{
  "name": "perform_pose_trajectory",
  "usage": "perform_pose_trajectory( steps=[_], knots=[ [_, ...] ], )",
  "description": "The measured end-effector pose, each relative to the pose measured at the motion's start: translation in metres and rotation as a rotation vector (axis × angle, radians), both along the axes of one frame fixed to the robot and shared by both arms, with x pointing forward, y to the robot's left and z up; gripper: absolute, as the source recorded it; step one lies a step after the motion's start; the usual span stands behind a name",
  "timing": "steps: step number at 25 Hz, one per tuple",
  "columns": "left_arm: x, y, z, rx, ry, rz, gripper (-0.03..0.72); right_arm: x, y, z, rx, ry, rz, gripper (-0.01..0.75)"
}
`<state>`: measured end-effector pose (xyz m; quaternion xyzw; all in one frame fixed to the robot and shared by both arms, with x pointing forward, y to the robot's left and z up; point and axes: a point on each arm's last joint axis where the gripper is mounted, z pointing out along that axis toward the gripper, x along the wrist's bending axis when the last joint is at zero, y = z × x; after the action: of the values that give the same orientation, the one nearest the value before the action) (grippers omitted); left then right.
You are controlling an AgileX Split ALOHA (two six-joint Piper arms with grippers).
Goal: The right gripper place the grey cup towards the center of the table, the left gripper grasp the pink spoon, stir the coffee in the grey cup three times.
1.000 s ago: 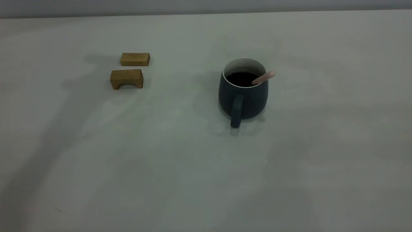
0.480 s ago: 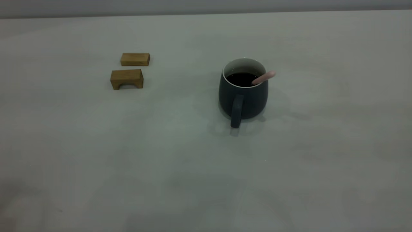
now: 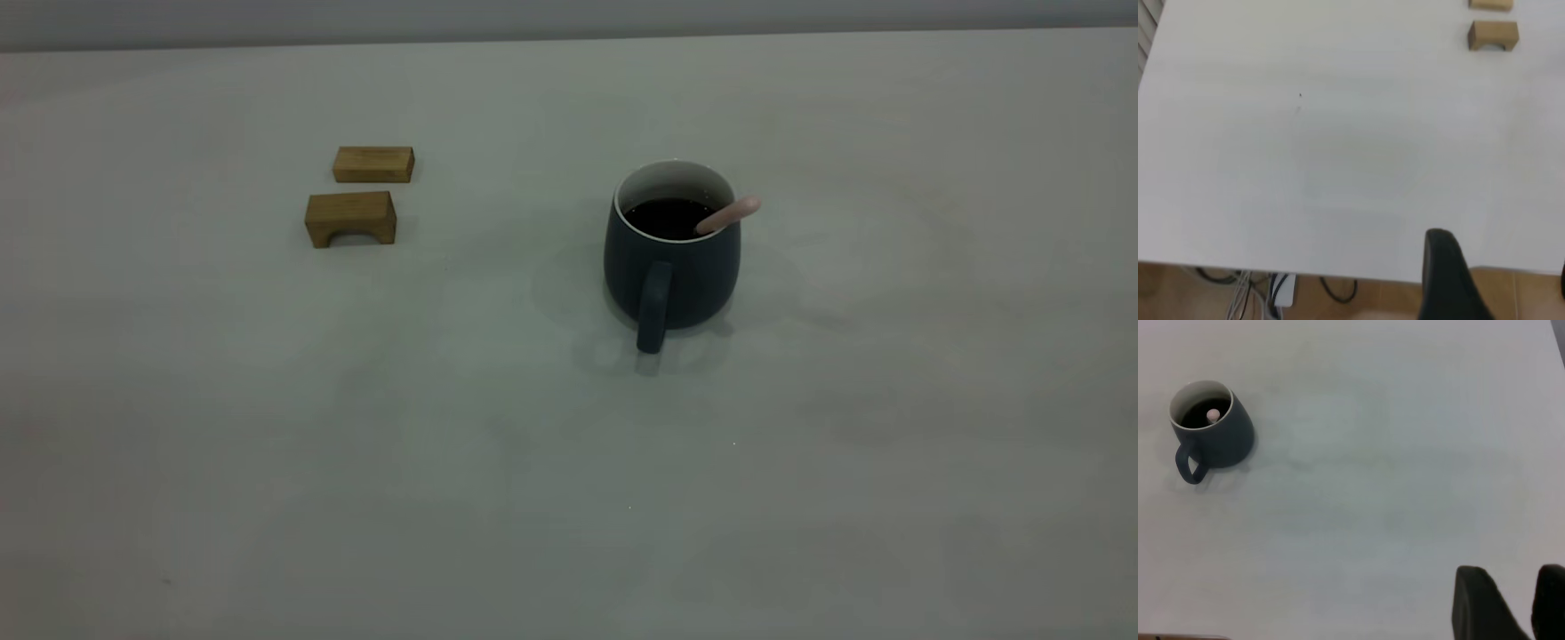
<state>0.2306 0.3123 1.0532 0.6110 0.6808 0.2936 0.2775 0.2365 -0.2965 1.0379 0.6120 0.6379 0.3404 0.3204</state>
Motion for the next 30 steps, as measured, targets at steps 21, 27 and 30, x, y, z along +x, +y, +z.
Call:
perform_pose_trajectory(
  steps=[21,27,30],
  knots=[
    [0.0,-0.009,-0.02,0.029,0.001,-0.152,0.479,0.0,0.0,0.0,0.0,0.0,0.0,0.237],
    [0.0,-0.01,-0.02,0.024,0.001,-0.155,0.479,0.0,0.0,0.0,0.0,0.0,0.0,0.237],
    [0.0,-0.01,-0.02,0.024,0.001,-0.155,0.479,0.0,0.0,0.0,0.0,0.0,0.0,0.237]
  ],
)
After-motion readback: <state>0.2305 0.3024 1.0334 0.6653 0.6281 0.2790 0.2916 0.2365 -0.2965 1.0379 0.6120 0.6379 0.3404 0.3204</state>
